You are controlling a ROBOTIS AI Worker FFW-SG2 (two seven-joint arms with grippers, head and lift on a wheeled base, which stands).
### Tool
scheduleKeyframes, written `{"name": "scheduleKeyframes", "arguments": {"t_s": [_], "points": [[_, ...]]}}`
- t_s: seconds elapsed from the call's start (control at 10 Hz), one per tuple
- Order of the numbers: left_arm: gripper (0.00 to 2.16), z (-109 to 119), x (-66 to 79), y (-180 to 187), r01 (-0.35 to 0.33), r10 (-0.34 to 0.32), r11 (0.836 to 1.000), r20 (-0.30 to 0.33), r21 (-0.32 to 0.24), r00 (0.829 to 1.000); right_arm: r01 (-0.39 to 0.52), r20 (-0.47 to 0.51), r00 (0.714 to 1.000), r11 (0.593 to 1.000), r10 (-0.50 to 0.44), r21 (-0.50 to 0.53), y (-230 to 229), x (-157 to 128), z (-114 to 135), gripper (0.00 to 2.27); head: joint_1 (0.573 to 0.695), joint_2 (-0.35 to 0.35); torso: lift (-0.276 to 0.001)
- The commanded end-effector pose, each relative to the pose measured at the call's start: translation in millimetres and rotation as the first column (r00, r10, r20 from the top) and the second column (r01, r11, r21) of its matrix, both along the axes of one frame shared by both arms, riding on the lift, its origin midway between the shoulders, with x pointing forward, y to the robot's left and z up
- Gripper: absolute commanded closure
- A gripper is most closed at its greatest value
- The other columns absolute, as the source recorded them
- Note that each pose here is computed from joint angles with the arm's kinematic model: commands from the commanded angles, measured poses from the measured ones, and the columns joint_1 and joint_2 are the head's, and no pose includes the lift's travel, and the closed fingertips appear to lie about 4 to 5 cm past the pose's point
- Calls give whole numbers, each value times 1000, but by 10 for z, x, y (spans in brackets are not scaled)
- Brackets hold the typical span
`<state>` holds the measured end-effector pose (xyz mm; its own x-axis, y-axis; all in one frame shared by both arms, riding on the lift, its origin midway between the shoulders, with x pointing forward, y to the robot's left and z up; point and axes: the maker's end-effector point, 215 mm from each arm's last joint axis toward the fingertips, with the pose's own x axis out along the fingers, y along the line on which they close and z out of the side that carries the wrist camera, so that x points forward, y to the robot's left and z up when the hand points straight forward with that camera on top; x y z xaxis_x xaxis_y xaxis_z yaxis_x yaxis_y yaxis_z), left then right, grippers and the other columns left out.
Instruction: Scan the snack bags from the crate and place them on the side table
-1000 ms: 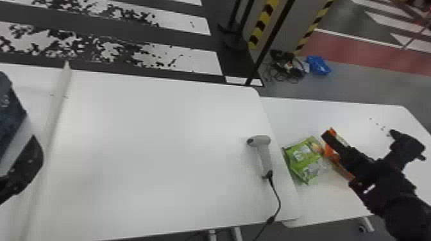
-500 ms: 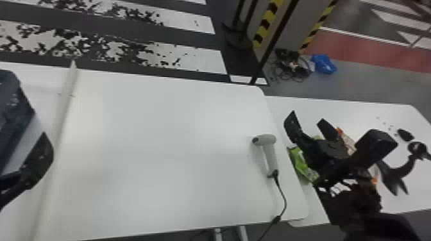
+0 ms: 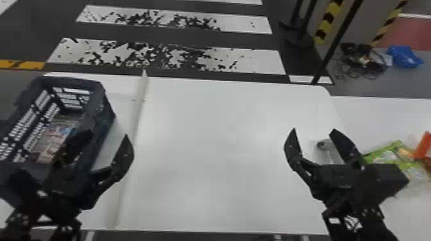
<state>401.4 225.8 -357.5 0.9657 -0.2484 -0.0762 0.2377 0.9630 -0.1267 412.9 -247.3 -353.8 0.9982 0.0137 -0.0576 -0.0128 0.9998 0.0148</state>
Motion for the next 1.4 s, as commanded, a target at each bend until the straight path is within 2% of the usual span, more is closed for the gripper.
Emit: {"name": "scheduleKeyframes", "arguments": {"t_s": [0.0,0.3,0.6,0.8,1.0,1.2,1.3], "points": [[87,-43,9,-19,-4,4,1000,-4,-6,1000,-22,-6,1000,1000,22,-9,248,-79,-184,56,695,-36,-81],[87,-97,11,-21,-31,31,999,-10,-13,999,-9,8,1000,1000,9,22,337,-212,-300,56,695,10,-81],[90,249,88,76,-37,37,999,54,6,998,-22,-12,1000,999,22,29,416,-261,-415,60,695,17,-81],[93,369,240,360,-49,48,997,16,66,999,-22,-24,999,999,22,25,407,-269,-485,60,695,40,-81],[107,329,385,799,-60,70,989,-72,136,995,-22,-35,999,1000,23,18,388,-278,-544,60,695,79,-81],[144,431,489,1344,-106,127,975,-100,197,987,-20,-48,999,1000,21,13,362,-296,-616,60,695,124,-81],[147,523,536,1537,-119,141,965,-84,234,986,-20,-54,998,1000,20,10,353,-297,-634,60,695,165,-81]]}}
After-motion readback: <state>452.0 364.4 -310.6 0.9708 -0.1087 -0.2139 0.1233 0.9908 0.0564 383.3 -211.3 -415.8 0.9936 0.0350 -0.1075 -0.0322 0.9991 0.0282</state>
